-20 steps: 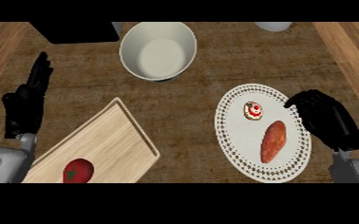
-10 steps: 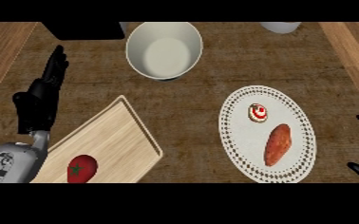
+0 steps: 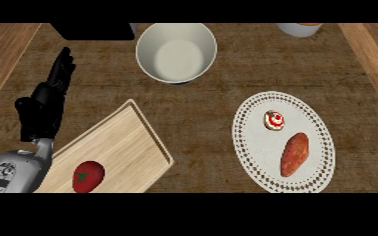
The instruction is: Pick the sweet potato from the placemat and place it in the bowl
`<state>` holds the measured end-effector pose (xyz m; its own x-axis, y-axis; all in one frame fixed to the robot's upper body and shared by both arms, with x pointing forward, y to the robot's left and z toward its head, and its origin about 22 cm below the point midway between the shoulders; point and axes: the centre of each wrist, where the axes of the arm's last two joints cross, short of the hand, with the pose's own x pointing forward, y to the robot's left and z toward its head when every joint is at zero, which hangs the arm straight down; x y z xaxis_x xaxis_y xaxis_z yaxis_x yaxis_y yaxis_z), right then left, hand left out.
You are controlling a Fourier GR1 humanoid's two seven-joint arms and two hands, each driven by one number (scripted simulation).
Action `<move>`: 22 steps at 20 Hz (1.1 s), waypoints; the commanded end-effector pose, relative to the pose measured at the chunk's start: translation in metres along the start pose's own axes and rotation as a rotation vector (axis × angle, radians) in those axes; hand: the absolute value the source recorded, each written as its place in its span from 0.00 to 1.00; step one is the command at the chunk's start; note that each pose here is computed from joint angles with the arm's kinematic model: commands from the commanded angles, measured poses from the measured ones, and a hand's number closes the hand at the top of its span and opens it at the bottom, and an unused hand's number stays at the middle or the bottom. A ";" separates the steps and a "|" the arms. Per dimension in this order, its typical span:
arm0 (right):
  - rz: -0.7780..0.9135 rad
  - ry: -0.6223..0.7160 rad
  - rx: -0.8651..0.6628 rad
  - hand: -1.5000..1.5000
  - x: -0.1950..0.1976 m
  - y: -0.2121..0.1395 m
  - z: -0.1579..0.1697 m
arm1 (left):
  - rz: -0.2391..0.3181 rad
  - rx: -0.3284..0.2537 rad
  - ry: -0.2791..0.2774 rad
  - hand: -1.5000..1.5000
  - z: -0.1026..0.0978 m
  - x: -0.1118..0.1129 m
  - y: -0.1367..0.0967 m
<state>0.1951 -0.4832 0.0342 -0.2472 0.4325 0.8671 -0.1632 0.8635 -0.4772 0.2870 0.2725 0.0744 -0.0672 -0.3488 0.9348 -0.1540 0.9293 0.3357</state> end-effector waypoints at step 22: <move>0.332 0.290 0.514 0.00 0.037 0.113 -0.081 | -0.004 0.005 0.006 0.50 -0.008 0.014 -0.007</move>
<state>0.2438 -0.3677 0.0387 -0.1475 0.7278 0.6697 -0.5513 0.5017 -0.6666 0.2951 0.2611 0.0817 -0.0671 -0.3547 0.9326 -0.1572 0.9267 0.3412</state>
